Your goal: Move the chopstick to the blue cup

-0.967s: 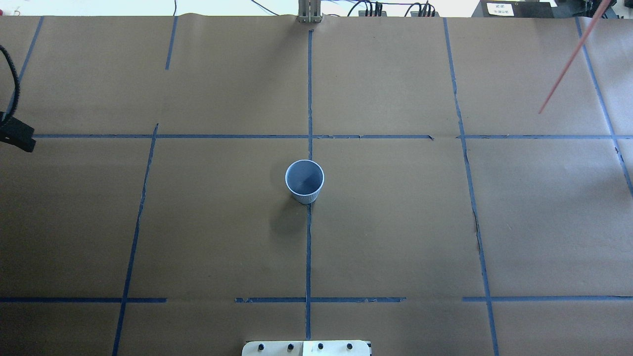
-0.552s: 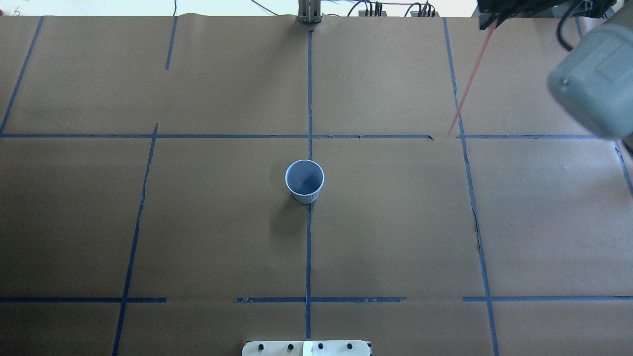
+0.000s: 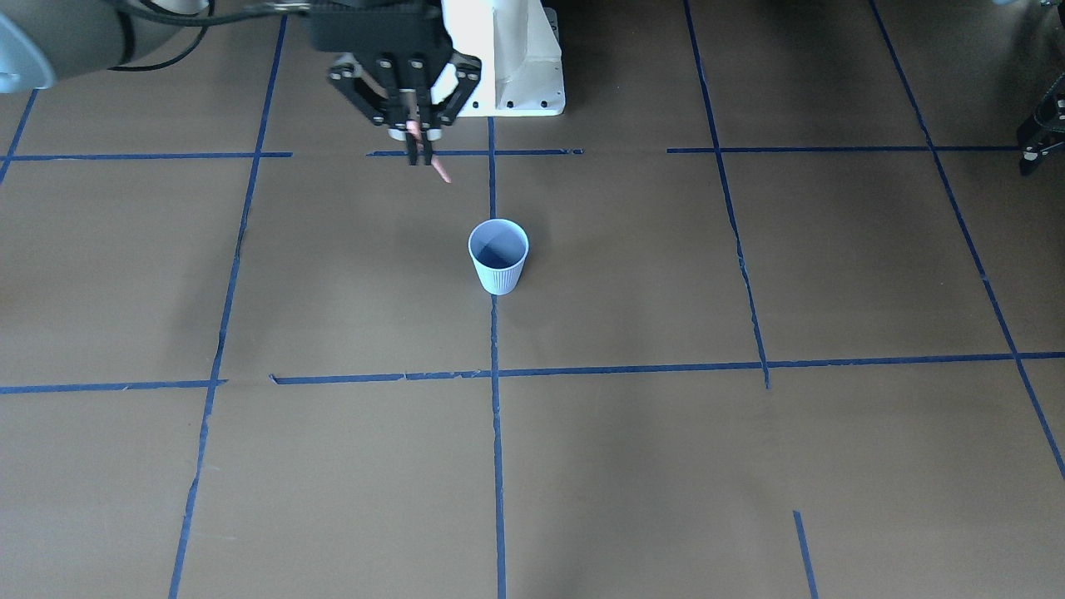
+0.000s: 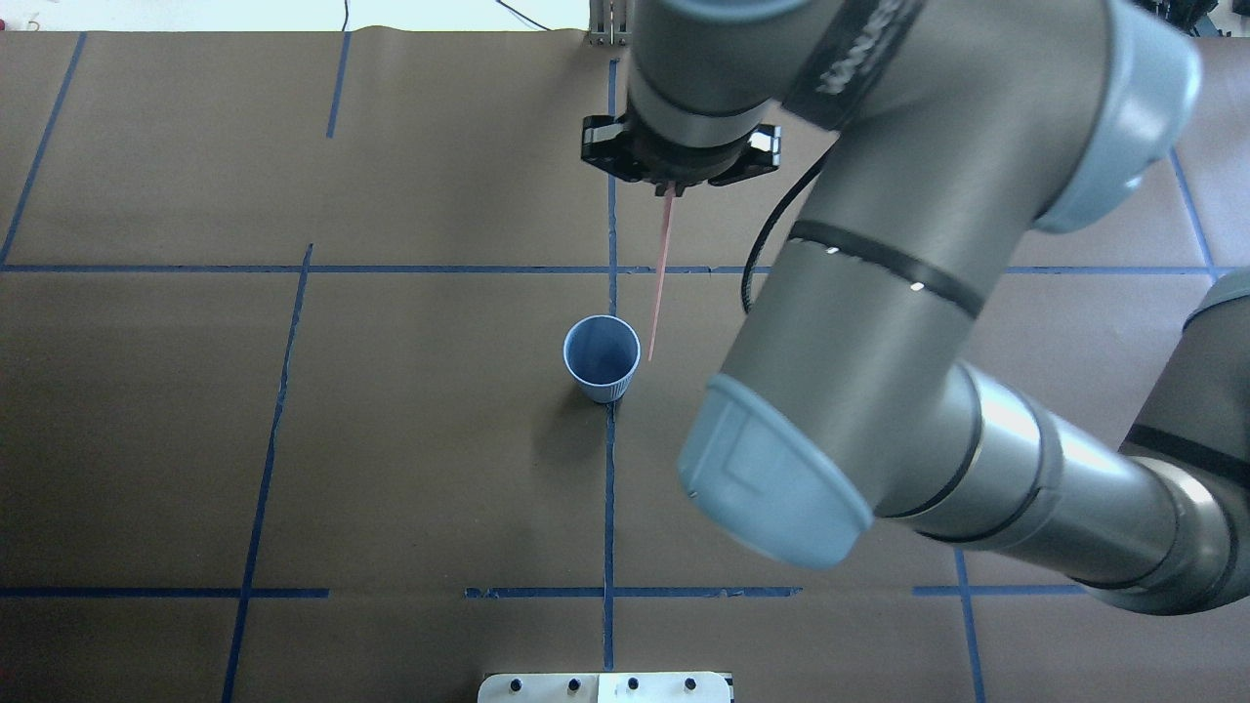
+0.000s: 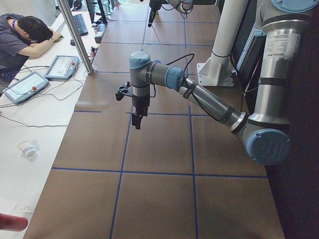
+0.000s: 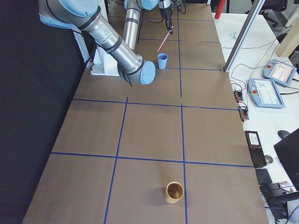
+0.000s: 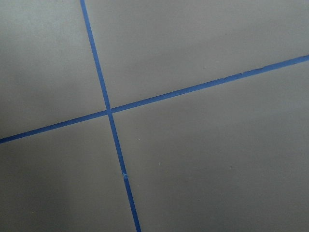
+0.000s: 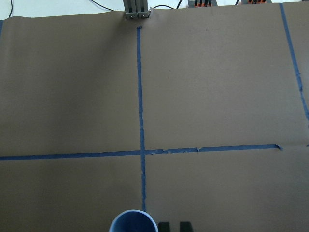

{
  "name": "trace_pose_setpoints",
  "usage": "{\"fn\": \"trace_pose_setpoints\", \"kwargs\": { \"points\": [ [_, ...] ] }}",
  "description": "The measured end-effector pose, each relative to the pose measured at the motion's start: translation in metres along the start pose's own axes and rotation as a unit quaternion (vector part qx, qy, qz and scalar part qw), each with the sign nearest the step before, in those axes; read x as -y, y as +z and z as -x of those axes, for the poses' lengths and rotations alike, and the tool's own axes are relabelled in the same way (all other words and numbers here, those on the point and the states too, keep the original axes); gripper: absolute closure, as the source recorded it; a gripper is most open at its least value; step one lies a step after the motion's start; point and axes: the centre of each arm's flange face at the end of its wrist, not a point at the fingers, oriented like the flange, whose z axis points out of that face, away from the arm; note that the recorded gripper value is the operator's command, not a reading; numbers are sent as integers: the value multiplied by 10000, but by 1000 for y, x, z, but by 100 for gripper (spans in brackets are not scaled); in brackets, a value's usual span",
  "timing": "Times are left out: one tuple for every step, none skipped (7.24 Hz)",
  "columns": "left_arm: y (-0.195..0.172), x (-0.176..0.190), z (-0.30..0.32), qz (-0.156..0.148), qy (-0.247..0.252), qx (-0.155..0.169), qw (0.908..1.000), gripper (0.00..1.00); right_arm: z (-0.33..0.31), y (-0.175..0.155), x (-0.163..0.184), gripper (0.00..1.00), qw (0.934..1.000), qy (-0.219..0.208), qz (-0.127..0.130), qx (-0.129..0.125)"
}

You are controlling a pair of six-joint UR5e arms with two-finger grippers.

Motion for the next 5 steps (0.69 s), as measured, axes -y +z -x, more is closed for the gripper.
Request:
{"fn": "trace_pose_setpoints", "kwargs": {
  "points": [
    [2, 0, 2, 16, -7, 2, 10000, 0, 23, 17, -9, 100, 10000, 12, -80, 23],
    [2, 1, 2, 23, -10, 2, 10000, 0, 37, 32, -11, 100, 9999, 39, -135, 46],
    [2, 1, 2, 23, -11, 3, 10000, 0, 46, 45, -10, 100, 9998, 51, -184, 53],
    [2, 1, 3, 24, -11, 3, 10000, 0, 49, 52, -9, 100, 9997, 55, -220, 53],
    [3, 1, 3, 26, -13, 3, 10000, 0, 49, 56, -8, 100, 9997, 53, -237, 45]
  ]
}}
